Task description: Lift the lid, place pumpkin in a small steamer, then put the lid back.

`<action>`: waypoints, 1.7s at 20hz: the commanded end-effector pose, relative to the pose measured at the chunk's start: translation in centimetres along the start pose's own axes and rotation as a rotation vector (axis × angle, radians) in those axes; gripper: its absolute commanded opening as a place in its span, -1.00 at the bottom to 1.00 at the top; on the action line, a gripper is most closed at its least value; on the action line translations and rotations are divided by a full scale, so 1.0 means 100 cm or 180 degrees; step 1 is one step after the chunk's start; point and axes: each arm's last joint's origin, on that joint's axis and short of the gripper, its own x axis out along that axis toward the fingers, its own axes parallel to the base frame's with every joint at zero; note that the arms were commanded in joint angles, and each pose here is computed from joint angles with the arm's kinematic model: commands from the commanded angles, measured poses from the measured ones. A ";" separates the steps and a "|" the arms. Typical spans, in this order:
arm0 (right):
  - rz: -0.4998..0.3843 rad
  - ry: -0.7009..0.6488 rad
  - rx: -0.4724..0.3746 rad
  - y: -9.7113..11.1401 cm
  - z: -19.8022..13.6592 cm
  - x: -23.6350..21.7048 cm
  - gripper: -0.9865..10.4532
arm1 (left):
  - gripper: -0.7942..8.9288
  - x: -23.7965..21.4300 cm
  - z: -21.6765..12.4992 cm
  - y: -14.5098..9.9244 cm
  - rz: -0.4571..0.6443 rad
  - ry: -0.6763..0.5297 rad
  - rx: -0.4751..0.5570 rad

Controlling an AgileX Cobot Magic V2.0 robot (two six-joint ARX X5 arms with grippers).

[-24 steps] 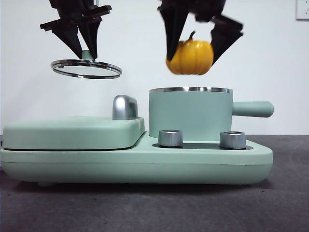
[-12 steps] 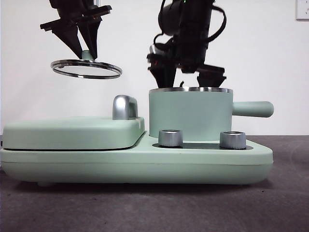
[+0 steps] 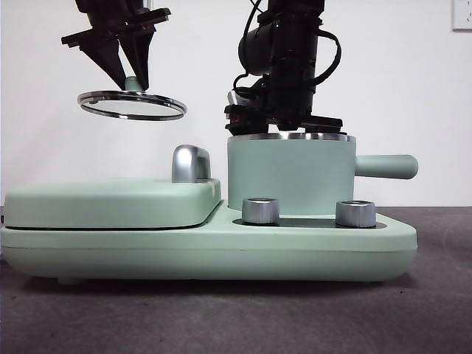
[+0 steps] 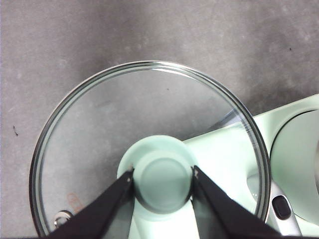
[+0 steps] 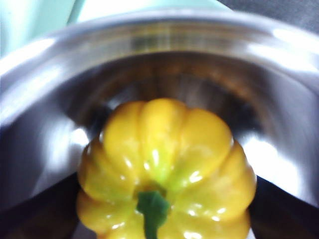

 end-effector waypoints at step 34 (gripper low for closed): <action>-0.0027 -0.1501 -0.0525 0.027 -0.272 -0.202 0.20 | -0.60 -0.007 0.004 -0.068 -0.0620 -0.0195 0.0411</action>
